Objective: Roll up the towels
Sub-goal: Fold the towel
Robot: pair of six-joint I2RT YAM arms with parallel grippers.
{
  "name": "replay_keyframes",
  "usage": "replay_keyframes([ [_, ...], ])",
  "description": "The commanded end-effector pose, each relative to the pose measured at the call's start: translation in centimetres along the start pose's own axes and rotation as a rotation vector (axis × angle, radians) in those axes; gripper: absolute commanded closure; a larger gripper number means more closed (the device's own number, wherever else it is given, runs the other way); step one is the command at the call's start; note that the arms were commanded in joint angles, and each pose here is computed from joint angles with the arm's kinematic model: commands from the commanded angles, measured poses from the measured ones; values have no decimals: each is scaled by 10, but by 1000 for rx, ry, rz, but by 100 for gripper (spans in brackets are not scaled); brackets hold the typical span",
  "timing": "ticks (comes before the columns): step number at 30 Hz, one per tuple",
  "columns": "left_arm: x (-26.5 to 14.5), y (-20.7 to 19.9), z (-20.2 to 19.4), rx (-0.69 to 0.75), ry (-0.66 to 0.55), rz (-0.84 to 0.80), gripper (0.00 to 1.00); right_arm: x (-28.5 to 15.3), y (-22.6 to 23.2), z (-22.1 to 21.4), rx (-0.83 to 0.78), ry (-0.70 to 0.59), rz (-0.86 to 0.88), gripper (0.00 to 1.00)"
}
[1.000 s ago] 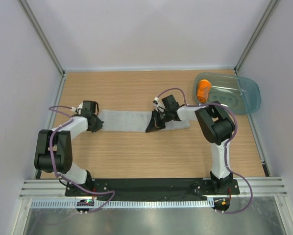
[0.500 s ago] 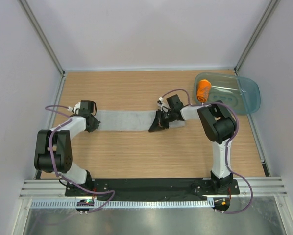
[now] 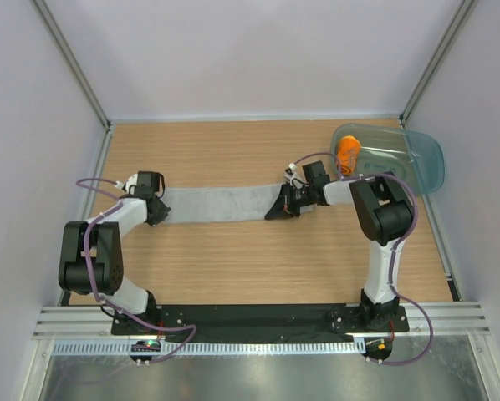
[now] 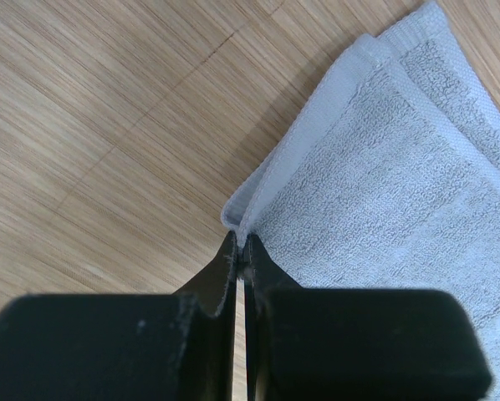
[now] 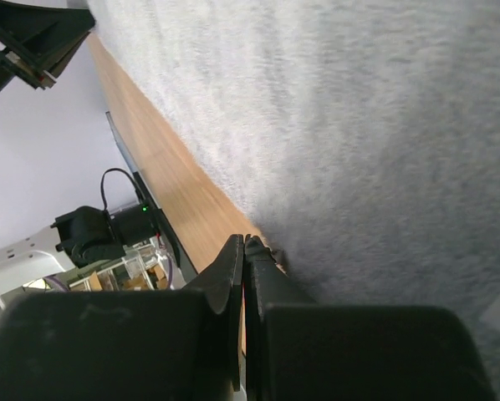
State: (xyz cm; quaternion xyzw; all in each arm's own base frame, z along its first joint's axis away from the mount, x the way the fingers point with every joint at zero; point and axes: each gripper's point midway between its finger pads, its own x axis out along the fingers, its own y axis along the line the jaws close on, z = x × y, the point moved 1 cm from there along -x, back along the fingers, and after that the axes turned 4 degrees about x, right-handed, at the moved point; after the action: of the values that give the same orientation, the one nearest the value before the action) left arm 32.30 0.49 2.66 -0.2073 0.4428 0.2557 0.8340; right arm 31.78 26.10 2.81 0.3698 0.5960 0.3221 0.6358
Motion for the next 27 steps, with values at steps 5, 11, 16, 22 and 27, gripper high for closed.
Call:
replay_keyframes([
  [5,3,14,0,22,4,69,100,-20,56,19,-114,-67,109,99],
  [11,4,14,-1,22,5,70,100,-22,23,27,-51,-86,48,99],
  [16,3,15,0,19,4,70,100,-38,-10,33,34,-143,-20,99],
  [22,4,14,0,18,3,69,100,-70,-47,35,96,-225,-222,99],
  [27,5,15,0,18,5,71,100,-95,-69,32,158,-300,-333,99],
])
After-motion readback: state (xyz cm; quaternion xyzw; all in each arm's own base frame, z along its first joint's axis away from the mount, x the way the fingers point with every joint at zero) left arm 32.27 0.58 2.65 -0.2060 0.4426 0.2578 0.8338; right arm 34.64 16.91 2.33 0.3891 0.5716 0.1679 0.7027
